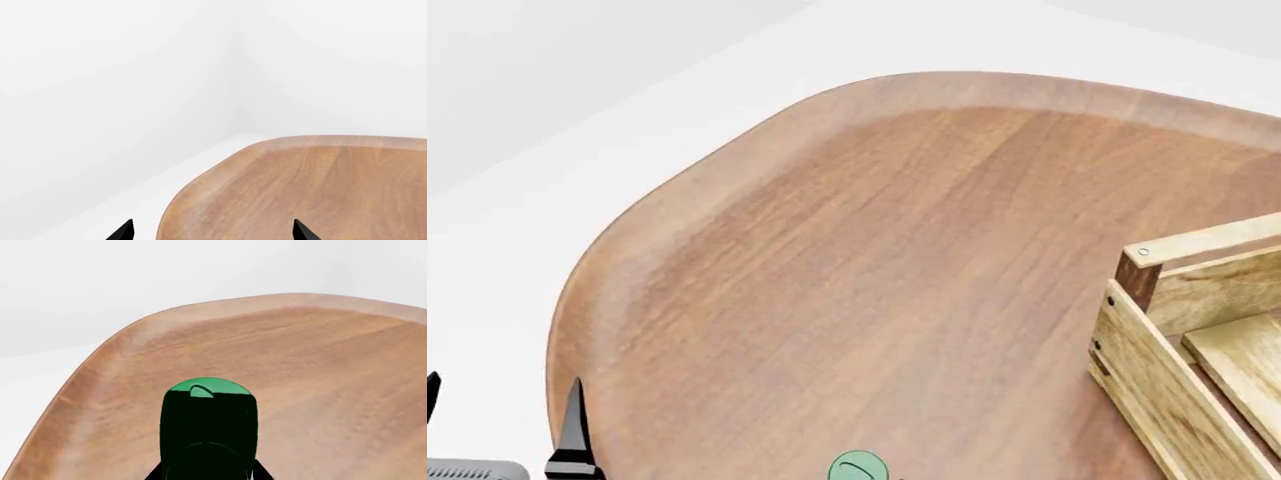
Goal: Pick up the salad dressing and put it in the tray.
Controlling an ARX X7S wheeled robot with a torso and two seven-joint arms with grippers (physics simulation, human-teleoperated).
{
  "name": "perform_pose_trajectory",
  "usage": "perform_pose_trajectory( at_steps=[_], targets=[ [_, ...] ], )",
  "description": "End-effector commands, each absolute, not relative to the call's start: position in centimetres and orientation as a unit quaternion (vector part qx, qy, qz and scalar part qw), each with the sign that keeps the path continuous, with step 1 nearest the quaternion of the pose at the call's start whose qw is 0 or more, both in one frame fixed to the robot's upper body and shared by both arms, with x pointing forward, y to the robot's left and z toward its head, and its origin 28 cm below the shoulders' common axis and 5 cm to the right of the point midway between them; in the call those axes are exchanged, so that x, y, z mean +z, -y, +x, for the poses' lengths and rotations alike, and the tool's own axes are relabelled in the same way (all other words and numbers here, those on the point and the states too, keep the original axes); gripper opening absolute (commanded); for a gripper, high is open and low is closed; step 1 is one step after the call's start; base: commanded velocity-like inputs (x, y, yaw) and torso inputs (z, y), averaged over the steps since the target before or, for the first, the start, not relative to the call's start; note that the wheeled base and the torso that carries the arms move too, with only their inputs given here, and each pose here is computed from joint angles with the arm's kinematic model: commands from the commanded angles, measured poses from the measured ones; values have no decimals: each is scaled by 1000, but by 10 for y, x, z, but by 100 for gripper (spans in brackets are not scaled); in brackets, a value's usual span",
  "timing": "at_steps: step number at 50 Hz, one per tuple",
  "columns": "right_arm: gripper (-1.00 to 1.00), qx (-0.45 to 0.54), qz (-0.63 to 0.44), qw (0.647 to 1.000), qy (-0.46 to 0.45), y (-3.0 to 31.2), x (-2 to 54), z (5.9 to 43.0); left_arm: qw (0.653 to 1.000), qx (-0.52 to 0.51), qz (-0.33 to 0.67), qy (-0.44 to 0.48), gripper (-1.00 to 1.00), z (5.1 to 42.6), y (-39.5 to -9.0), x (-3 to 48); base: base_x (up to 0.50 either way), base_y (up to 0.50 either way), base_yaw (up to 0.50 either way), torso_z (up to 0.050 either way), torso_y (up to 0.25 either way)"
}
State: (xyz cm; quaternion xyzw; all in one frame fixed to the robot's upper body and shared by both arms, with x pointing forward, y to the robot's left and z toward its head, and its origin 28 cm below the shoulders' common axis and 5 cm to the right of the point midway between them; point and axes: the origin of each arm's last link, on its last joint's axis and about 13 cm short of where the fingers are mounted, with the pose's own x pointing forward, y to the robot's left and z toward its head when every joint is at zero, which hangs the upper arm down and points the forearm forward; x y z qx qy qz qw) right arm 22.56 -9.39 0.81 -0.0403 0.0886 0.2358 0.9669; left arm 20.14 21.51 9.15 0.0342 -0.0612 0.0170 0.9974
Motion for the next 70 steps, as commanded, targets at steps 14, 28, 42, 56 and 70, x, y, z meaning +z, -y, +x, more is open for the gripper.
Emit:
perform_pose_trajectory(
  at_steps=[14, 28, 42, 56, 70],
  targets=[
    [-100, 229, -35, 971, -51, 92, 23, 221, 997, 19, 33, 67, 100, 203, -216, 92, 0, 0, 0, 0, 0],
    [-100, 224, -38, 974, 5, 94, 53, 209, 997, 17, 33, 69, 100, 202, -215, 93, 0, 0, 0, 0, 1],
    [-100, 196, -56, 978, 47, 102, 76, 204, 997, 17, 33, 70, 100, 202, -216, 95, 0, 0, 0, 0, 1],
    [-100, 142, -57, 985, 77, 117, 93, 207, 997, 18, 32, 69, 100, 202, -216, 93, 0, 0, 0, 0, 0],
    [-100, 78, -60, 992, 80, 135, 102, 217, 997, 17, 26, 67, 100, 201, -217, 92, 0, 0, 0, 0, 1]
  ],
)
